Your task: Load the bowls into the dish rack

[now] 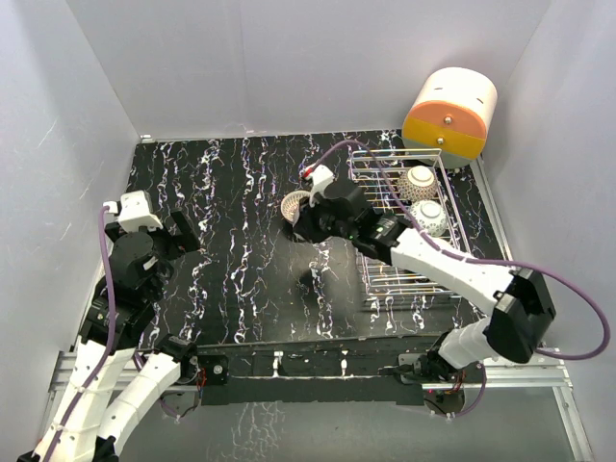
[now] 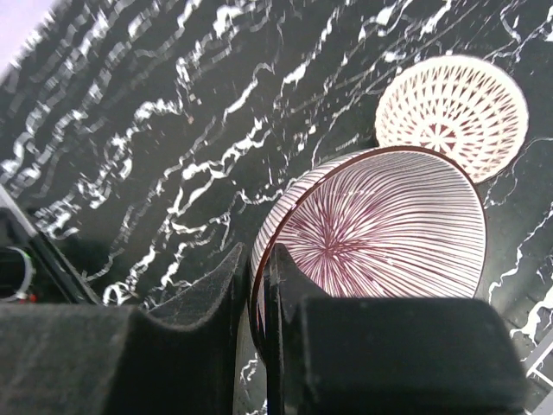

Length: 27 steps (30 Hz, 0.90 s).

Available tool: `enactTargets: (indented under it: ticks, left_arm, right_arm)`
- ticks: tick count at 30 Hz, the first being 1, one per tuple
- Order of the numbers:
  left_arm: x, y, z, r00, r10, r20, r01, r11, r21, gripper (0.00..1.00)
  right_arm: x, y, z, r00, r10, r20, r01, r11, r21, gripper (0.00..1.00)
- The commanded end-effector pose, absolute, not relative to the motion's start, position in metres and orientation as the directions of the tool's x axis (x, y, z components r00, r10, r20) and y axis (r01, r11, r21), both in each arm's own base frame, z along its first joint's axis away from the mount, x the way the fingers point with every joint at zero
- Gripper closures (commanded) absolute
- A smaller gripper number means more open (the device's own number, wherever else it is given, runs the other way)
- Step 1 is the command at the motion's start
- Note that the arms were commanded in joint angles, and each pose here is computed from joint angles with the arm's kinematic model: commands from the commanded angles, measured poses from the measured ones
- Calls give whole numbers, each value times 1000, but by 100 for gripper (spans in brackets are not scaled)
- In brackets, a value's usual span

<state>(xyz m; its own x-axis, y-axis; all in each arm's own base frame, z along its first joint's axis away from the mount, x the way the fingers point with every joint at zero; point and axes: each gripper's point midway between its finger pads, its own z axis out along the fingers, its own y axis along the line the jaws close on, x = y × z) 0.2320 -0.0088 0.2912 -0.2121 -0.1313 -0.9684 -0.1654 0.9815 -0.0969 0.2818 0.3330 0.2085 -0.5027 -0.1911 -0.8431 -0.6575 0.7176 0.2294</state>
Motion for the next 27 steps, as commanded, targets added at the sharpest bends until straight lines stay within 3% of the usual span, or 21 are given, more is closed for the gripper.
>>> enactTargets:
  ticks: [1,9,14,20,27]
  left_arm:
    - [228,-7,309,-172,-148,-974,-167,979,-119,3]
    - [231,-9,313,-170,-139,-976,-155,981,-112,3]
    - [232,-9,317,-167,-136,-977,-152,982,-110,3]
    - [231,-8,317,-171,-133,-976,-158,982,-106,3]
    - [234,-10,318,-172,-136,-976,-154,982,-109,3]
  right_arm:
    - [307,309,281,-426,52,-903,-657,669,348,91]
    - [357,225,322,-399,342,-851,-637,564,525,91]
    - [377,188,312,-434,482,-762,-607,468,642,91]
    - [383,154,291,-498,647,-577,-552,277,787,91]
    - [400,148,264,-505,711,-489,-511,210,833,90]
